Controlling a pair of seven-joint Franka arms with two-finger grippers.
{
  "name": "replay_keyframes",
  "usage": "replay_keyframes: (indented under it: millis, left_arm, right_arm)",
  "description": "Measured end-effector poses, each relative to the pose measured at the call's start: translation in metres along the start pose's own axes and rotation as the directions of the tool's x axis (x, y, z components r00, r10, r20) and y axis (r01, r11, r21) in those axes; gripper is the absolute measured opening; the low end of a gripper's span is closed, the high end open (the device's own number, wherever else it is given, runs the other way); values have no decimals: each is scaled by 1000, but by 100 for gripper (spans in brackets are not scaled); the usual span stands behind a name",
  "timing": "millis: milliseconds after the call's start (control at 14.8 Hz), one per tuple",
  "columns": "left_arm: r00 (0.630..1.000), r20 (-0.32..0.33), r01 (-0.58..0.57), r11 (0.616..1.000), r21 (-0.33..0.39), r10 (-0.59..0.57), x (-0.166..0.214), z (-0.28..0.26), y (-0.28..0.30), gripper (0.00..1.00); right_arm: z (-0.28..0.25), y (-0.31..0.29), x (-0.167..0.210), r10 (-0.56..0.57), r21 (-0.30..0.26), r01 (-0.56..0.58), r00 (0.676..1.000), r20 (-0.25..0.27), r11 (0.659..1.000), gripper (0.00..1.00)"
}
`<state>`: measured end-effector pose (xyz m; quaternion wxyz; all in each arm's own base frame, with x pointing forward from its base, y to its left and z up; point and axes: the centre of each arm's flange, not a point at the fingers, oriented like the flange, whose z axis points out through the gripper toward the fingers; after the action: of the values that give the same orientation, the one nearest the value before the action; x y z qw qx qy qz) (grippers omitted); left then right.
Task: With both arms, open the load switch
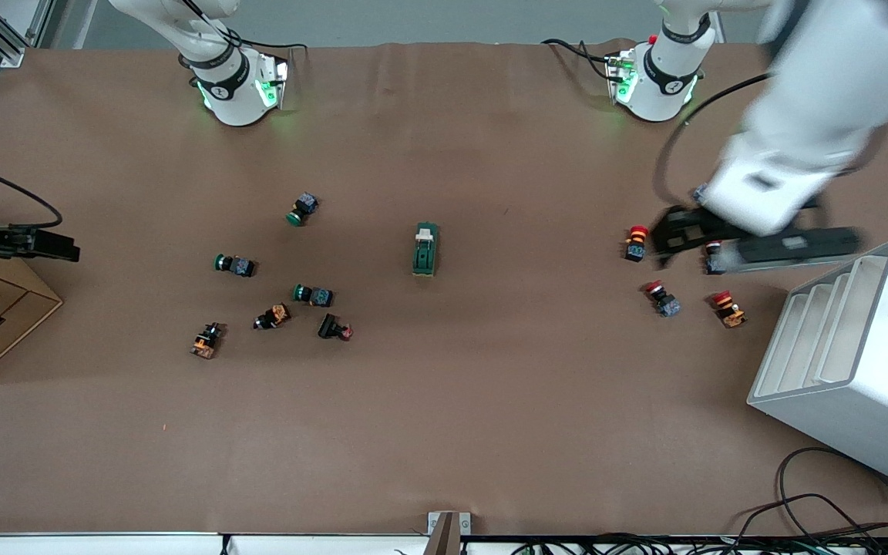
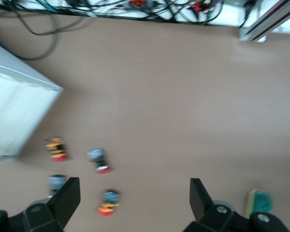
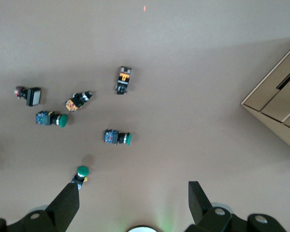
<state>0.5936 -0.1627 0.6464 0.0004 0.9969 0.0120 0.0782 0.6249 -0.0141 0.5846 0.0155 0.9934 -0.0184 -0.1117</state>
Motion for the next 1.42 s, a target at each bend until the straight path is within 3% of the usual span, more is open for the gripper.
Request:
replay_keyframes:
  millis: [270,540,1080,1417]
  left_arm:
    - [995,58,-76,996,-44,78,-22,-34,-92,100]
    - [985,134,-103,993,-66,111,-52,-44,-104,100]
    - [983,131,-123,991,-52,128,-101,-40,-94,100]
    - [985,117,-119,992,-43,124,-103,-43,-97,100]
  right_arm:
    - [-3,-6,-12,-15,42,13,999,40,999,100]
    - [-7,-20,-27,-30,45,31,999,-29,999,100]
    - [-29,-5,-78,-1,44,5,994,-106,999,100]
    - [-52,11,-111,-12,45,19,989,-147,999,100]
